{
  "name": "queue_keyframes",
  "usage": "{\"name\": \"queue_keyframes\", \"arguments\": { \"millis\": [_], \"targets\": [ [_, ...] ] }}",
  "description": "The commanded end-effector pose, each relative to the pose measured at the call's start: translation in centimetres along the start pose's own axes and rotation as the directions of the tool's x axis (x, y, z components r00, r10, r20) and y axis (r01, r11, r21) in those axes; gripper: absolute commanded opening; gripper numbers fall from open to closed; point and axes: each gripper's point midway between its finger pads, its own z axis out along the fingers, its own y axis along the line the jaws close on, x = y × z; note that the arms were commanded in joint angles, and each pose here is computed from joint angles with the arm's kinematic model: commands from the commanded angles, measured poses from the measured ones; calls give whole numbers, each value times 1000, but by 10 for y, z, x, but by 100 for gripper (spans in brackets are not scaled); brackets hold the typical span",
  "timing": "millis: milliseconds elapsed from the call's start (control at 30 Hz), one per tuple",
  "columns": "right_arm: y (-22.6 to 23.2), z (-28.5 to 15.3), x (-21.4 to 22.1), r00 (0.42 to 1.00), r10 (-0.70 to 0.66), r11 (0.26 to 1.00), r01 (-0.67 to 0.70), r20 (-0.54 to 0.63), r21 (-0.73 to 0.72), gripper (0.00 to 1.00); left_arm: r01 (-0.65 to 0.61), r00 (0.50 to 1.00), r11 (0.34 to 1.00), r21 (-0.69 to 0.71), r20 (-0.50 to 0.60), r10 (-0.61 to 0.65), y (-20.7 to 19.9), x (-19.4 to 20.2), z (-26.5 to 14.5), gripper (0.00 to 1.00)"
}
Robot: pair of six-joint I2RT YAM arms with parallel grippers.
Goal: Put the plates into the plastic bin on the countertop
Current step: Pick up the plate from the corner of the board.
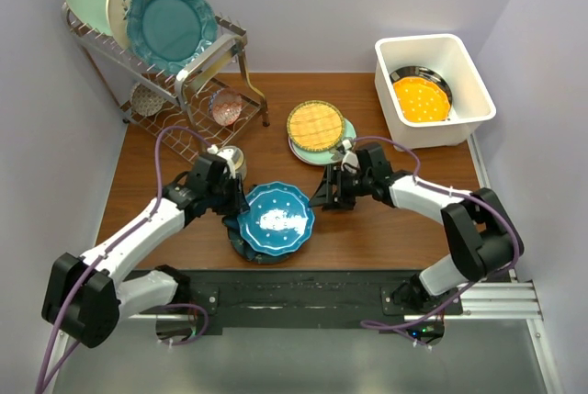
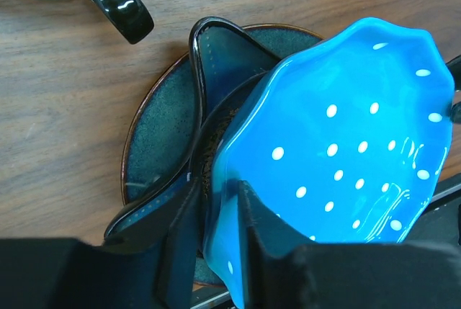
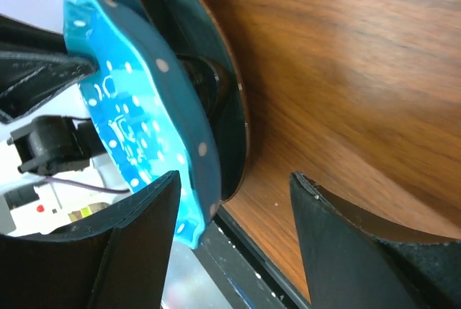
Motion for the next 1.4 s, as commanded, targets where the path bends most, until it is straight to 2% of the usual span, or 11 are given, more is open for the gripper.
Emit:
{"name": "queue_keyframes", "arguments": {
  "millis": [0,300,400,600,767,867,967,1067,1233,1267,1367],
  "targets": [
    [17,6,6,999,-22,995,19,-23,-101,64,-2,1000,999,35,17,1,-7,-3,3,26],
    [27,21,15,998,-19,983,7,-67,-184,57,-6,1000,999,50,23,5,-9,-4,3,10],
    [30,24,17,997,-22,979,5,-79,-203,53,-7,1000,998,58,14,6,-10,-2,5,8],
    [35,26,19,996,-16,970,-7,-90,-245,38,-16,1000,997,79,5,16,-13,0,7,7],
    [35,29,22,994,-8,965,-21,-111,-262,17,-15,1000,997,79,-6,16,-12,3,9,7],
    [35,27,24,994,-11,966,-19,-113,-258,12,-17,1000,997,77,11,16,-13,-1,6,9],
    [36,24,22,995,-21,969,-5,-101,-247,9,-15,999,998,67,32,13,-12,-5,2,18],
    [40,20,19,995,-35,971,11,-98,-239,8,-16,999,998,57,50,14,-12,-10,-3,34],
    [44,15,13,994,-67,976,48,-82,-210,7,-19,996,999,46,83,15,-12,-18,-10,55],
    [46,13,13,994,-70,978,52,-84,-204,7,-21,996,999,41,90,17,-12,-20,-11,62],
    [49,10,10,993,-84,977,67,-79,-203,7,-23,993,999,36,113,19,-12,-25,-17,72]
  ]
}}
